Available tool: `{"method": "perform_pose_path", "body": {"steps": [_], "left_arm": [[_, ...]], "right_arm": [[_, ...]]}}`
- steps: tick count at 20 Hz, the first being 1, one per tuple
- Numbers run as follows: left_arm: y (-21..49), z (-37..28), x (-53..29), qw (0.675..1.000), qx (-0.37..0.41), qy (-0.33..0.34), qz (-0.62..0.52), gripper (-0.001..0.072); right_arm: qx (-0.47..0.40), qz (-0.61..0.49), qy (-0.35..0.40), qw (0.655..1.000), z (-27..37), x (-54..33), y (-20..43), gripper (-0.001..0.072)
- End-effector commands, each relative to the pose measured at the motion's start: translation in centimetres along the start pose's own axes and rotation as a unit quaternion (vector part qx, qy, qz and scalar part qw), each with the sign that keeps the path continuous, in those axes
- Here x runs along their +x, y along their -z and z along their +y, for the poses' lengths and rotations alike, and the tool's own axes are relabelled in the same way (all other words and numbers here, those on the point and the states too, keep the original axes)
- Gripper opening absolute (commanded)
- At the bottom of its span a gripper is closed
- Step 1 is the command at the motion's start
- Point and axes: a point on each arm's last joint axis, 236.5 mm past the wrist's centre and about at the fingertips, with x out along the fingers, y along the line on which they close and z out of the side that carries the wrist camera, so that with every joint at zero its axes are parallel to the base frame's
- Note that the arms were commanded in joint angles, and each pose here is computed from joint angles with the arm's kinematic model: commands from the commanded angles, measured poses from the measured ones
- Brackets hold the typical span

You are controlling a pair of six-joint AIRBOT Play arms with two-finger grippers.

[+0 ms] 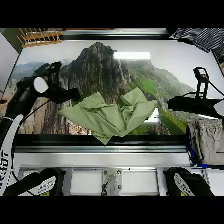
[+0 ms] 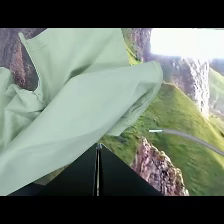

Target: Fold the clothes and pants, and hang the long-sleeved shirts on hangers.

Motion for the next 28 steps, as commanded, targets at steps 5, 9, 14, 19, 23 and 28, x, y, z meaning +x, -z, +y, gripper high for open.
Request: {"method": "perform_pose_path", "body": {"steps": [5,9,14,19,23,28], "left_arm": [[2.9,2.4,8.0,0.99,-0.109,0.047,0.075,0.0614],[3.9,-1.3,11.5,0.974,-0.147,0.1,0.137,0.0615],[4.5,-3.5,13.0,0.971,-0.126,0.107,0.175,0.0613],[0.6,-2.1,12.4,0.978,-0.153,0.102,0.099,0.0008],[-2.2,-1.1,9.8,0.982,-0.151,0.105,0.046,0.0006],[-2.9,-1.3,8.1,0.986,-0.125,0.11,0.03,0.0006]], "right_arm": [[0.012,0.028,0.0,1.0,-0.7,1.5,0.9,0.0015],[0.013,0.031,0.0,0.999,-0.8,1.7,1.0,0.0015],[0.015,0.035,0.0,0.999,-0.9,1.9,1.1,0.0015],[0.037,0.06,0.002,0.998,-1.6,3.5,2.0,0.0015],[0.067,0.106,0.013,0.992,-4.0,7.8,3.8,0.0292],[0.109,0.089,0.047,0.989,-8.3,14.6,3.9,0.0579]]}}
